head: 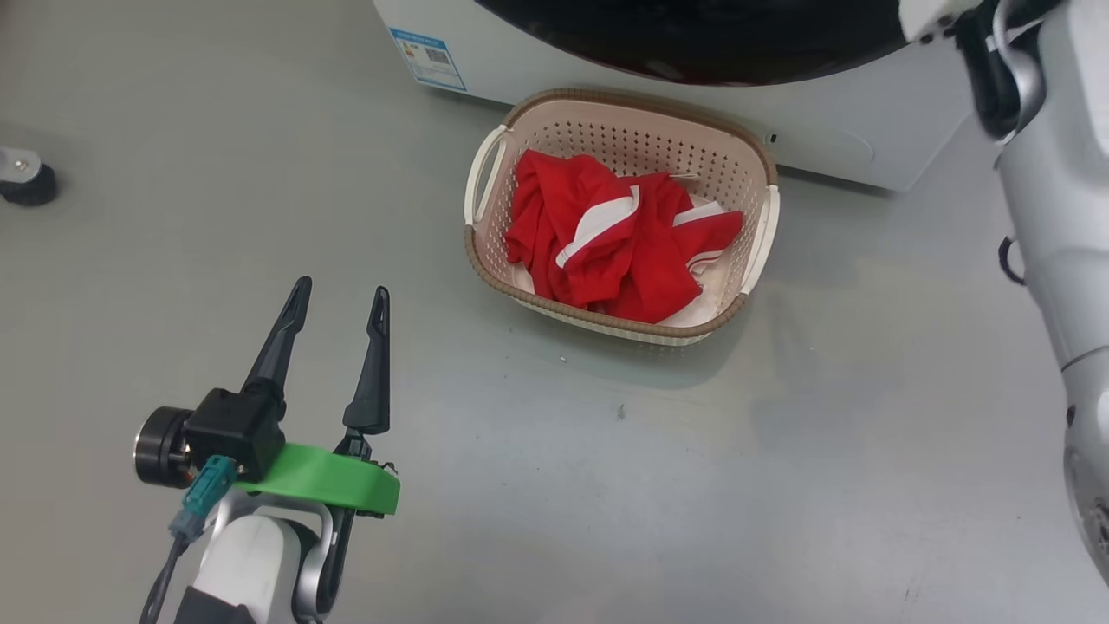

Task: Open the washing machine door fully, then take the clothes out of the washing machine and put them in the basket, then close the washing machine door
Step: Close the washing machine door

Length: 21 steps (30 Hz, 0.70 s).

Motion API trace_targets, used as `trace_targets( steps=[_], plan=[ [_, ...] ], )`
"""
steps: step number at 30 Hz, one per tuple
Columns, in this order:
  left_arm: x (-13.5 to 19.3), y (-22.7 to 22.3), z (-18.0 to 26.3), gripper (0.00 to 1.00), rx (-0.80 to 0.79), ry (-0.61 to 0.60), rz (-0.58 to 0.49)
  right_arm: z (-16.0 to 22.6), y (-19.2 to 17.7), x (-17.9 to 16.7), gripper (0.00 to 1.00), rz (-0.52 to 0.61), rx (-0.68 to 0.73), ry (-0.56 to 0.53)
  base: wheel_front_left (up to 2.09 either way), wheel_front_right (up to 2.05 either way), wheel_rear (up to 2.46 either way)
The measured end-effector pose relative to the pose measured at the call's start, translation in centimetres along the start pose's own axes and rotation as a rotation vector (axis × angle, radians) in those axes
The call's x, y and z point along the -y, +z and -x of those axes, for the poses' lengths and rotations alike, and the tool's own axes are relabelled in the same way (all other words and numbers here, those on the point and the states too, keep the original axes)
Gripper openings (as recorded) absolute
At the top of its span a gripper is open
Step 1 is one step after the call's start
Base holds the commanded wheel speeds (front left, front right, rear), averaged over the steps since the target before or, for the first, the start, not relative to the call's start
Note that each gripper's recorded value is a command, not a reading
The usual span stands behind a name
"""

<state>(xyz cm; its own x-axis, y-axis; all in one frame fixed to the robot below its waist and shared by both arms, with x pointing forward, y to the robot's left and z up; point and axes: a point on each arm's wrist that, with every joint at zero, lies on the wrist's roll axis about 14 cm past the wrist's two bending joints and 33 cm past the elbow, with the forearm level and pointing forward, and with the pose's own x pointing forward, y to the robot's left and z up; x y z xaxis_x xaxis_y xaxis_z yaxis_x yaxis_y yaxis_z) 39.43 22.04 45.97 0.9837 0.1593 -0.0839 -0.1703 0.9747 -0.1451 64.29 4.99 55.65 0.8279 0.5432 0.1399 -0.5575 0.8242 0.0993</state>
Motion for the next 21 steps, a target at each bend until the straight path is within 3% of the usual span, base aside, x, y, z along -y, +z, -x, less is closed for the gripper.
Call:
trace_targets(
  steps=[7,8,9,11,12,13,14,21],
  plan=[
    [0.5,0.7,-0.1,1.0,0.022,-0.018,-0.002,2.3,-1.1,-1.3,0.0,-0.025,-0.03,0.007,0.0,0.0,0.0],
    [0.6,0.8,-0.1,1.0,0.026,-0.021,-0.001,2.7,-1.3,-1.4,0.25,-0.03,-0.036,0.008,0.0,0.0,0.0],
    [0.7,1.0,-0.1,1.0,0.03,-0.023,0.0,3.1,-1.6,-1.5,0.4,-0.034,-0.043,0.006,0.0,0.0,0.0],
    [0.9,1.2,-0.2,1.0,0.038,-0.03,0.001,4.0,-2.2,-1.5,0.58,-0.04,-0.06,-0.003,0.0,0.0,0.0],
    [1.1,1.3,-0.2,1.0,0.041,-0.035,0.002,4.5,-2.4,-1.4,0.91,-0.04,-0.067,-0.007,0.0,0.0,0.0],
    [1.2,1.4,-0.3,1.0,0.045,-0.038,0.002,5.0,-2.6,-1.3,0.96,-0.038,-0.074,-0.012,0.0,0.0,0.0],
    [1.3,1.5,-0.3,1.0,0.048,-0.042,0.004,5.5,-2.8,-1.2,1.0,-0.037,-0.081,-0.016,0.0,0.0,0.0],
    [2.3,2.1,-0.2,1.0,0.07,-0.075,0.012,9.2,-3.5,-0.4,1.0,-0.07,-0.097,-0.069,0.0,0.0,0.0]
  ],
)
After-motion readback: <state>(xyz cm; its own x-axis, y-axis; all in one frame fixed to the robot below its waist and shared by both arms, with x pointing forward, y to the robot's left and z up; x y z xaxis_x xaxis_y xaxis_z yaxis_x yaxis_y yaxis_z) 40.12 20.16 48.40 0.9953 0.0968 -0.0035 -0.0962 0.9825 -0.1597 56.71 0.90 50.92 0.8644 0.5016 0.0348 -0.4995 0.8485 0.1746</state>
